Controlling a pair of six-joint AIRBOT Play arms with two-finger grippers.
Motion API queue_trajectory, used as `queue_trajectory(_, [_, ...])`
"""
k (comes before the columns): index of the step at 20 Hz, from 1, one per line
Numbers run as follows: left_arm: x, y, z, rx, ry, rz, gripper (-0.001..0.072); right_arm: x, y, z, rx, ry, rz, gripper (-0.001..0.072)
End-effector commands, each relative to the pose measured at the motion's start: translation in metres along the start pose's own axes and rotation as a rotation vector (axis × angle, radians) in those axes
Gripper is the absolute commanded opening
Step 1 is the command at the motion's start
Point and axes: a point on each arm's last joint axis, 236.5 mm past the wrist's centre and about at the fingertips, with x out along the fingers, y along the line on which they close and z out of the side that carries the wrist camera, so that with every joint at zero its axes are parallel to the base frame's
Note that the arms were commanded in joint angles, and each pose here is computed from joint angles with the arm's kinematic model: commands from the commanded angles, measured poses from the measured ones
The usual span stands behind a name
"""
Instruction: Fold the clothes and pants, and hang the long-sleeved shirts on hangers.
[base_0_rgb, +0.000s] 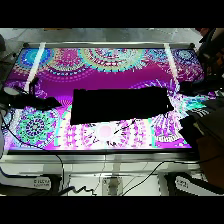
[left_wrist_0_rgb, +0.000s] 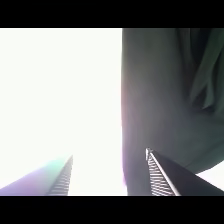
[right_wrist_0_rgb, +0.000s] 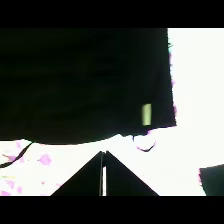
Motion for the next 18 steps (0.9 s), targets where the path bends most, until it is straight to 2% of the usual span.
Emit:
queue_trajectory(1, [0.039,-0.010,-0.001,-0.095,-0.032,-0.142,0.0710,0.024,0.025,0.000,0.085,-0.050,0.153,0.0020])
queue_trajectory(4, [0.082,-0.029,0.002,-0.105,-0.025,-0.161,0.0692,0.028,0.038,0.008,0.056,-0.080,0.158,0.0020])
queue_trajectory(5, [0.093,-0.034,0.001,-0.090,-0.019,-0.149,0.0637,0.030,0.046,0.009,0.039,-0.086,0.163,0.0020])
queue_trajectory(7, [0.108,-0.045,0.002,-0.052,-0.024,-0.127,0.0314,0.035,0.065,0.013,0.001,-0.099,0.178,0.0020])
queue_trajectory(8, [0.111,-0.051,0.003,-0.039,-0.025,-0.128,0.0109,0.039,0.075,0.015,-0.018,-0.106,0.186,0.0020])
queue_trajectory(9, [0.109,-0.055,0.007,-0.030,-0.030,-0.131,0.0009,0.044,0.086,0.019,-0.037,-0.122,0.193,0.0021])
queue_trajectory(12, [0.075,-0.066,0.031,-0.024,-0.067,-0.156,0.0008,0.054,0.126,0.036,-0.087,-0.209,0.218,0.0020])
queue_trajectory(14, [0.031,-0.079,0.041,0.021,-0.053,-0.165,0.0008,0.062,0.153,0.045,-0.054,-0.255,0.246,0.0020])
queue_trajectory(18, [-0.069,-0.111,0.029,0.098,0.037,-0.061,0.0008,0.104,0.214,0.034,-0.022,-0.235,0.310,0.0020])
